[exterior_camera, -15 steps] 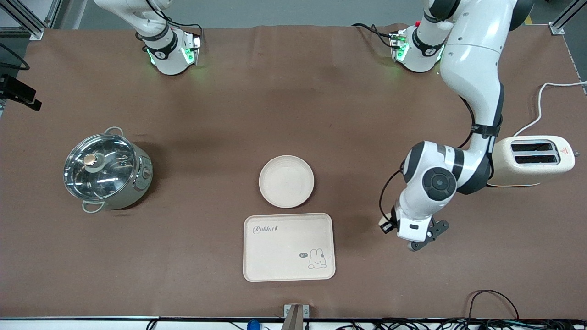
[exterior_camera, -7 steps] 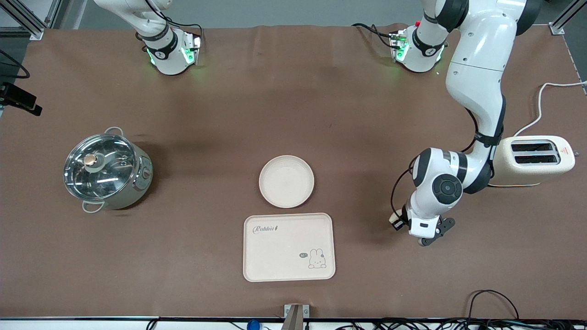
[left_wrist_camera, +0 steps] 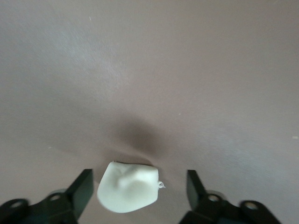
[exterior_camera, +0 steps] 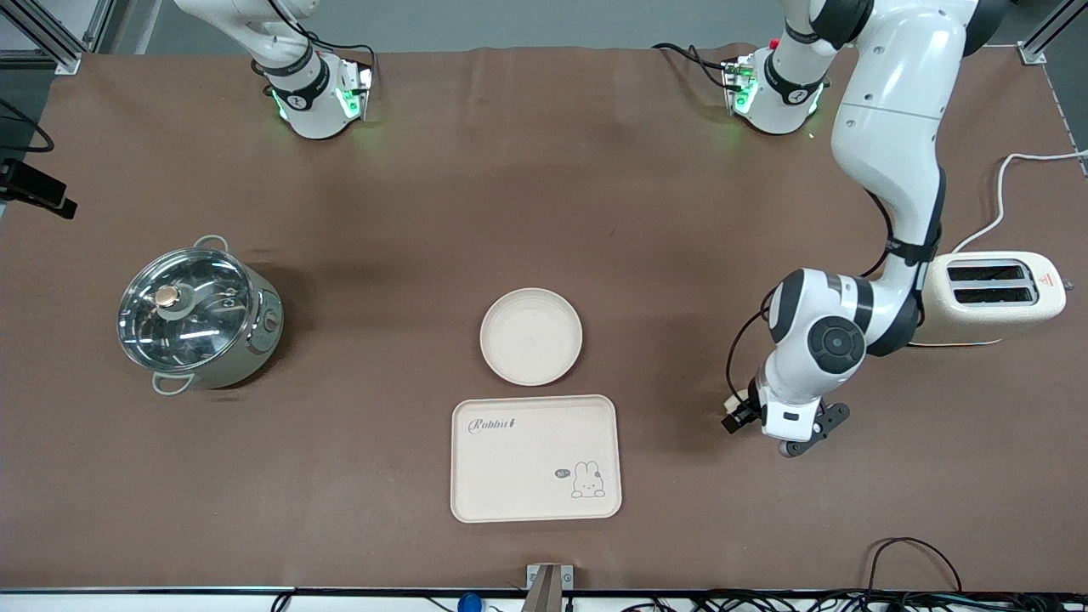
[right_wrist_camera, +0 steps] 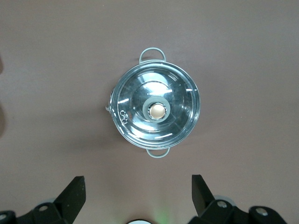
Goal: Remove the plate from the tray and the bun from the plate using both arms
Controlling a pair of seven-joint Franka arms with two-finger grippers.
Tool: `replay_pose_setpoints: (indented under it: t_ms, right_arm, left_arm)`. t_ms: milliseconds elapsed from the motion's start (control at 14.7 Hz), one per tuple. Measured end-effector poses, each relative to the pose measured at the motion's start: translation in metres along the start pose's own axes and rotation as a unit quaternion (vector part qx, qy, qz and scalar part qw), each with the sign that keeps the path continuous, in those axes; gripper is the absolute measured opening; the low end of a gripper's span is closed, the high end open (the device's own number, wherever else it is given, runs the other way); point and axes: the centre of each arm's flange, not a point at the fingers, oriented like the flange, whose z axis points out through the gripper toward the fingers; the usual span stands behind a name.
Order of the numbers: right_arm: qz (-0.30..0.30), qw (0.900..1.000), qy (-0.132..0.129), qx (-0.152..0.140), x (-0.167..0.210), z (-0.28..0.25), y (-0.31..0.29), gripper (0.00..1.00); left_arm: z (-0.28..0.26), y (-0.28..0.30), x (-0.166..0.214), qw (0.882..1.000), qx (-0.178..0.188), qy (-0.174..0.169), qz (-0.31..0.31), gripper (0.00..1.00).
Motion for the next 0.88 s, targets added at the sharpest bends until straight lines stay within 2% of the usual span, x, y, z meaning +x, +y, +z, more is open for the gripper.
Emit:
replay_pose_setpoints:
  t_ms: [68, 271, 475, 679, 882]
  right_arm:
    - [0.002, 1.0, 0.002, 0.0, 0.0, -0.002, 0.003, 1.0]
    - [0.017, 1.0, 0.008, 0.007, -0.001, -0.007, 0.018, 1.0]
    - [0.019, 1.0, 0.011, 0.009, -0.002, -0.01, 0.02, 1.0]
    - [0.017, 1.0, 0.011, 0.013, -0.001, -0.01, 0.018, 1.0]
    - [0.002, 1.0, -0.006, 0.015, 0.01, 0.007, 0.004, 1.0]
  left_arm:
    - [-0.017, 0.001, 0.002, 1.0, -0.003, 0.003, 0.001, 1.0]
    - [-0.09, -0.005, 0.009, 1.0, 0.007, -0.005, 0.006, 1.0]
    - [-0.195, -0.029, 0.016, 1.0, 0.007, -0.003, 0.03, 1.0]
    - [-0.292, -0.06, 0.008, 0.997, 0.003, 0.003, 0.081, 1.0]
    - [-0.363, -0.093, -0.008, 0.991, 0.007, 0.004, 0.132, 1.0]
